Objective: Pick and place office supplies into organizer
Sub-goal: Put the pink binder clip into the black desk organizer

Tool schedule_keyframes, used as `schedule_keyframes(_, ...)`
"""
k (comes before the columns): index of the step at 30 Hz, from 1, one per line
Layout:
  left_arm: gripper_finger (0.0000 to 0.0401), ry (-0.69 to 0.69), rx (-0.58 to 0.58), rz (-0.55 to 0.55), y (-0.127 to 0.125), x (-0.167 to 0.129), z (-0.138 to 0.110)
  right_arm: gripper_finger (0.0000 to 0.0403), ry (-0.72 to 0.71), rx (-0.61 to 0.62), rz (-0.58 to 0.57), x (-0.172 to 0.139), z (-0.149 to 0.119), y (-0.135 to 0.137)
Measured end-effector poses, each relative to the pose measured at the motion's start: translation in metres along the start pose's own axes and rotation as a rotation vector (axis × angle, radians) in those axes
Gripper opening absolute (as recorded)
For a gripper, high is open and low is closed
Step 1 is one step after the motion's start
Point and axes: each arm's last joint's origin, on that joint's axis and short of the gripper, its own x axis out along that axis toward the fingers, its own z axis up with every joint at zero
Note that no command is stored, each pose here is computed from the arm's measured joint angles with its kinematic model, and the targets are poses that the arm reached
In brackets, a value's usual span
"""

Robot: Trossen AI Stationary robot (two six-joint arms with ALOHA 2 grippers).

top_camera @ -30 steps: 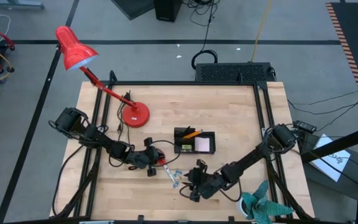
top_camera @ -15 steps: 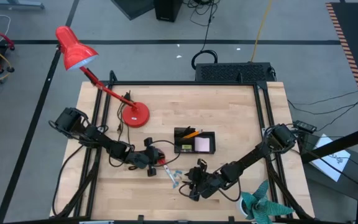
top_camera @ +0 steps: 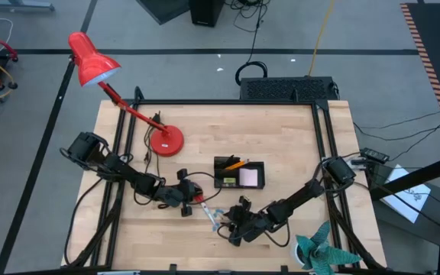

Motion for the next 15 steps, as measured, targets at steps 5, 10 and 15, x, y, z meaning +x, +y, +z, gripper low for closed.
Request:
schedule_keyframes(5, 0.0047, -0.001, 0.0, 0.0, 0.0, 0.0, 0.0001, 0.0153, -0.002, 0.008, 0.0, 0.0012, 0.0015, -0.0013)
schedule_keyframes(10, 0.0047, -0.001, 0.0, 0.0, 0.0, 0.0, 0.0001, 0.0153, 0.008, 0.006, -0.01, 0.0021, 0.0018, -0.0035)
schedule_keyframes(15, 0.0047, -0.001, 0.0, 0.0, 0.0, 0.0, 0.0001, 0.0153, 0.008, -0.016, -0.019, 0.0026, 0.0018, -0.0047)
